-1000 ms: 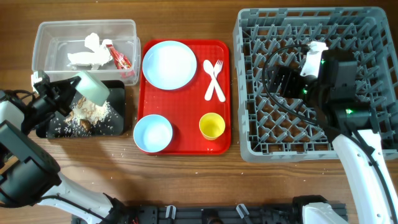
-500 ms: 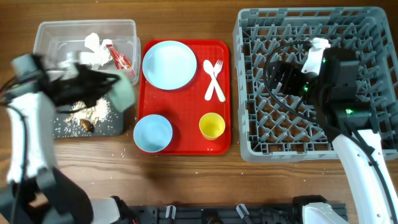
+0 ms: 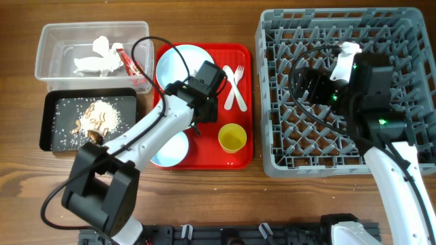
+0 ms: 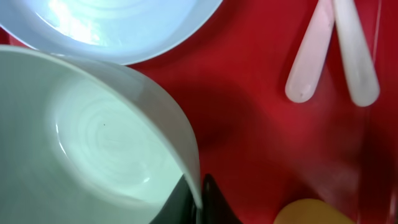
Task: Sort waste into correct bins and load items into the dishwasher rack
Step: 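Set the green bowl back on the red tray with the left gripper, then grasp the yellow cup with the left gripper and pass it to the right gripper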
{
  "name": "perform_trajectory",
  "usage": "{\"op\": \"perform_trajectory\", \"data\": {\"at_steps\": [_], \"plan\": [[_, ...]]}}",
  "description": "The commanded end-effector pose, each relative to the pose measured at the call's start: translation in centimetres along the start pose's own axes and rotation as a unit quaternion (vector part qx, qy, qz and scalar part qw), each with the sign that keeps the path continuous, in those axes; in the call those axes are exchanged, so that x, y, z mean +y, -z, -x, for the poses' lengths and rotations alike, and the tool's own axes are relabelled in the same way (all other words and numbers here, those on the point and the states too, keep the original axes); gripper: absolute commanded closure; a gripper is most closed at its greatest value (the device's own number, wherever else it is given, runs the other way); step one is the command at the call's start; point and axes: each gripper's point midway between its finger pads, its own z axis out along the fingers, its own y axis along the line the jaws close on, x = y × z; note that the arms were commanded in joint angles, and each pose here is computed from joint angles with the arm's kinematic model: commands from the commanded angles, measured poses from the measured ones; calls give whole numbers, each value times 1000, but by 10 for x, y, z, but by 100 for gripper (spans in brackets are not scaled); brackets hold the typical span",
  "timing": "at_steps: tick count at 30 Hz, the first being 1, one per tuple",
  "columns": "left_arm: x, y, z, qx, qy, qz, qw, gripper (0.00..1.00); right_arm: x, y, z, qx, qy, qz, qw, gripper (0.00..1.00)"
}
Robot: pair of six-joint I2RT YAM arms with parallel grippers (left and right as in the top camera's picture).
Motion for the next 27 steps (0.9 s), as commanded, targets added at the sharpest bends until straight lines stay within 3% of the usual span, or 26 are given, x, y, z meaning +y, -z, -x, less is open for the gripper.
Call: {"op": "perform_trajectory", "data": {"at_steps": [1, 3, 7, 9, 10, 14, 17, 20, 25, 27], "plan": [[-3, -1, 3, -12, -7, 14, 1000, 65, 5, 2, 6, -3, -4, 10, 1000, 0], [-7, 2, 7, -17, -6, 4, 1000, 46, 5, 2, 5, 0, -4, 9, 1000, 0], [-33, 34, 29, -33, -8, -61, 998, 36, 5, 2, 4, 0, -4, 9, 1000, 0], [-73, 56, 16, 5, -69, -179, 981, 32, 5, 1, 4, 1, -5, 9, 1000, 0], [-77, 58, 9, 22, -69, -195, 978, 32, 5, 2, 4, 0, -4, 9, 1000, 0], [-60, 46, -22, 85, -65, -160, 981, 35, 5, 2, 5, -1, -4, 10, 1000, 0], [-54, 35, -39, 108, -63, -150, 981, 45, 5, 2, 5, -2, -4, 10, 1000, 0], [-53, 28, -46, 113, -63, -150, 980, 48, 5, 2, 6, -2, -4, 10, 1000, 0], [-53, 18, -50, 109, -60, -152, 981, 65, 5, 2, 5, -2, -5, 10, 1000, 0], [-53, 13, -53, 112, -47, -150, 981, 66, 5, 2, 5, -2, -5, 10, 1000, 0]]}}
